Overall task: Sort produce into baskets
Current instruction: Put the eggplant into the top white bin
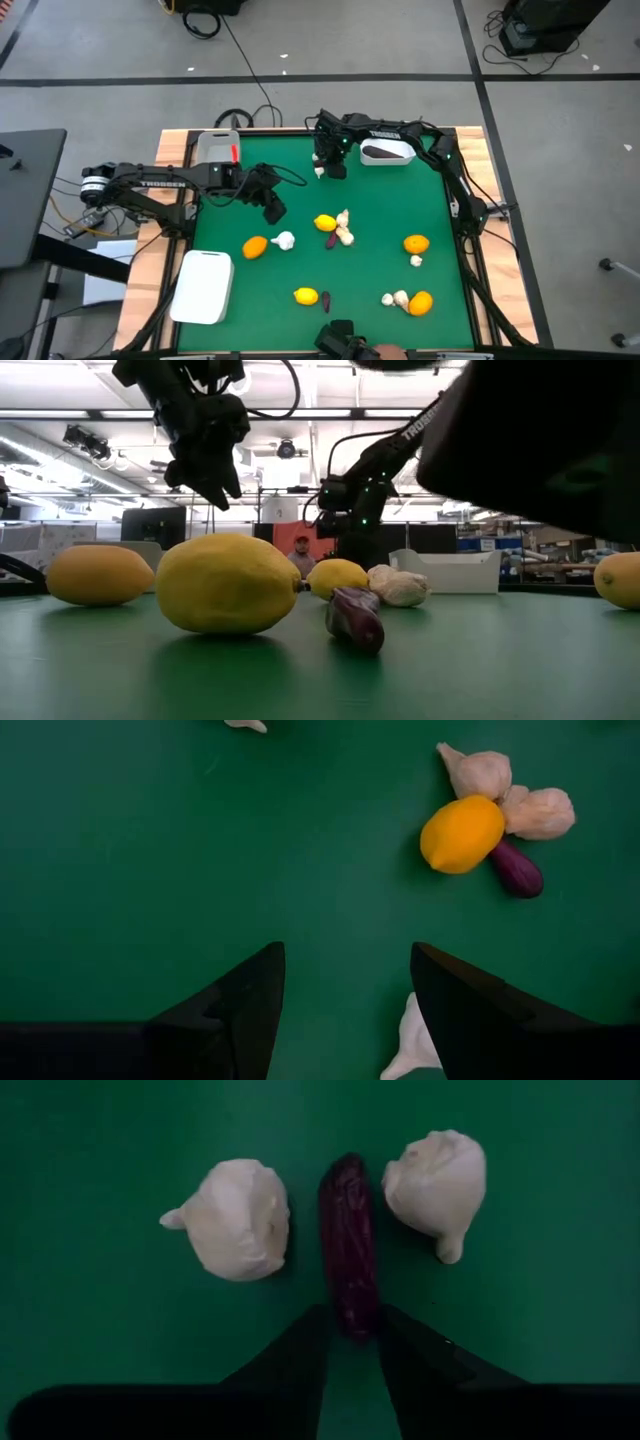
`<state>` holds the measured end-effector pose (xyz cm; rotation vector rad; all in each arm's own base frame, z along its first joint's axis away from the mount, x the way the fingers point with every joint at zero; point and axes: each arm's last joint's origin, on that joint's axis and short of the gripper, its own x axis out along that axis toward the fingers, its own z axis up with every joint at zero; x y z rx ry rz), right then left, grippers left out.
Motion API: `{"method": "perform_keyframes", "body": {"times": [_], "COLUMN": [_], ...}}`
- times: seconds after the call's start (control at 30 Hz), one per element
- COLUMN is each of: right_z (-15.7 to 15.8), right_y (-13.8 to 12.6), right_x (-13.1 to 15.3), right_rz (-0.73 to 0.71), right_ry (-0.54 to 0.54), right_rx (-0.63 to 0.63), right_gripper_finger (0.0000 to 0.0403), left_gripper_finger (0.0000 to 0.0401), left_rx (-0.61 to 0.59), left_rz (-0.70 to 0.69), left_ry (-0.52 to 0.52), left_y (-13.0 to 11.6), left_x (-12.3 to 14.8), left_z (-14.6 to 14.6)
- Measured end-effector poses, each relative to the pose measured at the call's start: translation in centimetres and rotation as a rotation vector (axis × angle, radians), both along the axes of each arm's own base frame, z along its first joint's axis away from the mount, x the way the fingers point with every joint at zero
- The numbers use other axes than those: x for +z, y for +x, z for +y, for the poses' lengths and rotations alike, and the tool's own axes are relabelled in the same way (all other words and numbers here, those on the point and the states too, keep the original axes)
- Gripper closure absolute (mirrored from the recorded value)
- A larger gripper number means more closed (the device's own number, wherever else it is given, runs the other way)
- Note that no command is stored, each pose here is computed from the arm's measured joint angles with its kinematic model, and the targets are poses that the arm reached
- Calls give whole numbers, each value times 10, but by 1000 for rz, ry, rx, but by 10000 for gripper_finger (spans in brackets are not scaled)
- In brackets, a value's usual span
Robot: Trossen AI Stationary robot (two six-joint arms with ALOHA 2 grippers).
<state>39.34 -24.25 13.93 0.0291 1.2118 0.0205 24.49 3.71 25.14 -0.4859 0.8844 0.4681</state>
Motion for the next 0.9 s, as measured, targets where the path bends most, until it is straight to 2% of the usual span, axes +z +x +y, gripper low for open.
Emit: {"method": "perform_keyframes", "body": {"times": [0.33, 0.63, 0.9], "right_z": [2, 0, -3], "right_y": [4, -3, -38], "right_x": [8, 59, 103], "right_rz": [3, -69, 1], "right_ry": [-13, -41, -59], "right_rx": [-6, -41, -113], "right_gripper_finger": [389, 398, 400], "left_gripper_finger": [178, 178, 178], "left_rx": [26, 41, 47], "left_rz": [-9, -10, -25], "left_ry": [-16, -10, 3], "left_y": [0, 0, 2], "left_x": [0, 0, 1], "left_z": [0, 0, 1]}}
